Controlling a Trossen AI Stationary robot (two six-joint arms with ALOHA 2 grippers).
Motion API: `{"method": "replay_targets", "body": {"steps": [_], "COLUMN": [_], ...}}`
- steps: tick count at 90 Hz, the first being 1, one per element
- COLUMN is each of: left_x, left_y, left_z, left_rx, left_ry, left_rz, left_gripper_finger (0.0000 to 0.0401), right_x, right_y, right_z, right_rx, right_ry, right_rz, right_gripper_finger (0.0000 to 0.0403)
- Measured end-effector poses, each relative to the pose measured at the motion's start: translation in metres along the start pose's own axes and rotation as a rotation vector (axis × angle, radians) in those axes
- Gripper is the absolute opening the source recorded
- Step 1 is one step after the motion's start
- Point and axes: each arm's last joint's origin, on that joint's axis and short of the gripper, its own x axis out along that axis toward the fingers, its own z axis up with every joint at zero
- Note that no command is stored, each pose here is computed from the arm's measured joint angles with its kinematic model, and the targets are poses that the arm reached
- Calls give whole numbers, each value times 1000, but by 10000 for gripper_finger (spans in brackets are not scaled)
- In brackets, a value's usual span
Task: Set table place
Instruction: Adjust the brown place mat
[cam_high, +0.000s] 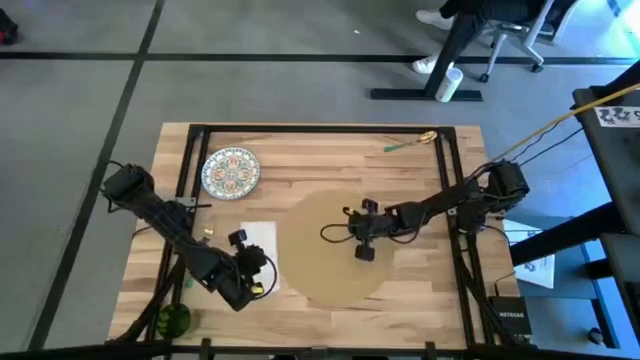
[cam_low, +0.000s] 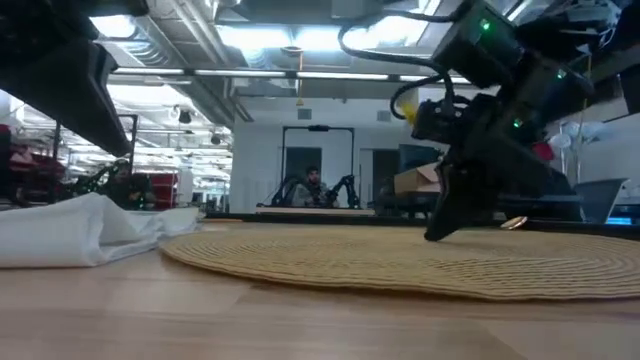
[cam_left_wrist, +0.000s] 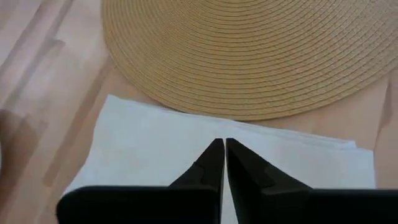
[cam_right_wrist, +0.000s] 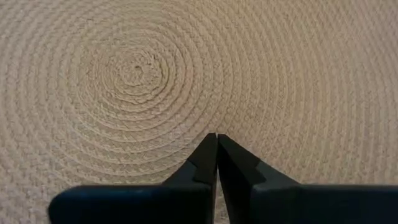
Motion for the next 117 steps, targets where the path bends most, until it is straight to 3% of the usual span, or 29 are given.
{"method": "replay_targets", "body": {"steps": [39, 83, 117], "left_x": [0, 0, 0], "left_y": [0, -3, -5], "left_z": [0, 2, 3], "left_rx": [-5, -2, 13], "left_ry": [0, -15, -29], "left_rz": [0, -21, -39], "left_gripper_finger": [0, 0, 0], "right_x": [-1, -4, -4], "right_y": [-1, 22, 21], "right_z": [-7, -6, -8], "right_rx": [31, -19, -5], "right_ry": [65, -5, 18], "right_rz": [-15, 71, 58], "right_gripper_finger": [0, 0, 0]}}
